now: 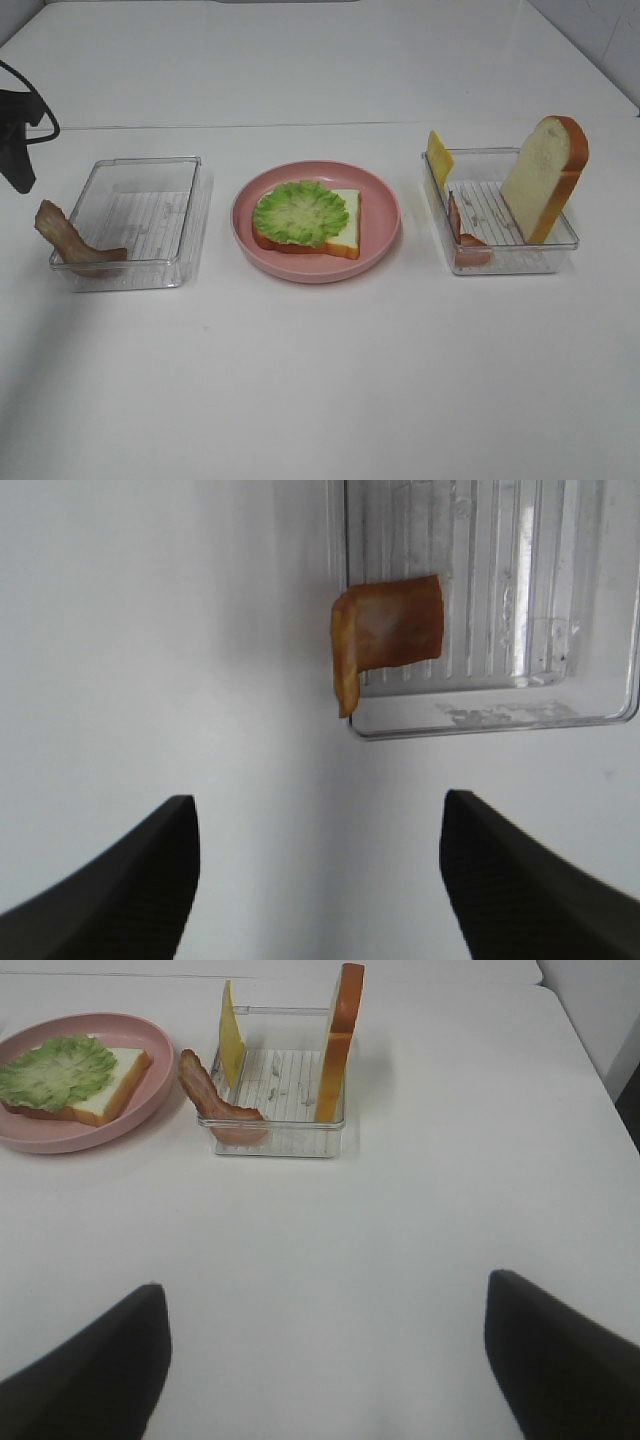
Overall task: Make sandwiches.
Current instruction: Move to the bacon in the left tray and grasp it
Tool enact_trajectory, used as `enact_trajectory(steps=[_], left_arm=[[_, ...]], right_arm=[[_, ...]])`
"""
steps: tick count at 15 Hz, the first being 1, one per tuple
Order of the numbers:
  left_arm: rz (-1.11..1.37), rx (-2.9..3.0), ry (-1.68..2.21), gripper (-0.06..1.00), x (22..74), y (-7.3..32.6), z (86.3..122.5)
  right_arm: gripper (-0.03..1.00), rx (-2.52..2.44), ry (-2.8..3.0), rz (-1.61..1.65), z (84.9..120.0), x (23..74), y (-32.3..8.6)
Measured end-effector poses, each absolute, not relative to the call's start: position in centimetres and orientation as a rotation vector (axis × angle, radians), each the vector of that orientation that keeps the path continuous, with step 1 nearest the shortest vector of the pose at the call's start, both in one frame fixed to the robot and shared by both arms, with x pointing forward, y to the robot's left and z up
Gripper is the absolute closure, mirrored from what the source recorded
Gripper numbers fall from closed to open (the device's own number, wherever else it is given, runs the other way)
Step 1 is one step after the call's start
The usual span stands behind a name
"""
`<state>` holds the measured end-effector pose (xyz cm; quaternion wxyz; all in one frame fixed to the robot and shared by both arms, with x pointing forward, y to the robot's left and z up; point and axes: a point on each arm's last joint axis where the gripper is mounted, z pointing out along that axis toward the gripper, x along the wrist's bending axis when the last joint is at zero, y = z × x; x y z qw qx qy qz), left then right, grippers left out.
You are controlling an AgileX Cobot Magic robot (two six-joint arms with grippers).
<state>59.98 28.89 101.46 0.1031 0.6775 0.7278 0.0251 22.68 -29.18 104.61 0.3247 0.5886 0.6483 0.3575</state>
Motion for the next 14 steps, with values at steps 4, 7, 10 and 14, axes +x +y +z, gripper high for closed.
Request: enact_trajectory(steps=[4, 7, 10, 14], left_arm=[[0.031, 1.936, 2.151, 0.30, 61.4, 28.5, 98.7], [0.001, 1.914, 2.174, 0.30, 62.4, 28.4, 96.3], [-0.009, 1.883, 2.184, 0.30, 63.1, 28.2, 94.8], [0.006, 1.856, 2.172, 0.52, 63.5, 28.2, 94.3]], right_arm=[[0.16, 1.544, 1.700, 0.937, 104.6, 22.7, -29.2], [0.16, 1.544, 1.700, 0.937, 104.6, 22.7, -29.2], [0.16, 1.544, 1.700, 0.937, 104.6, 22.7, -29.2], [0.16, 1.544, 1.700, 0.937, 104.6, 22.7, -29.2]])
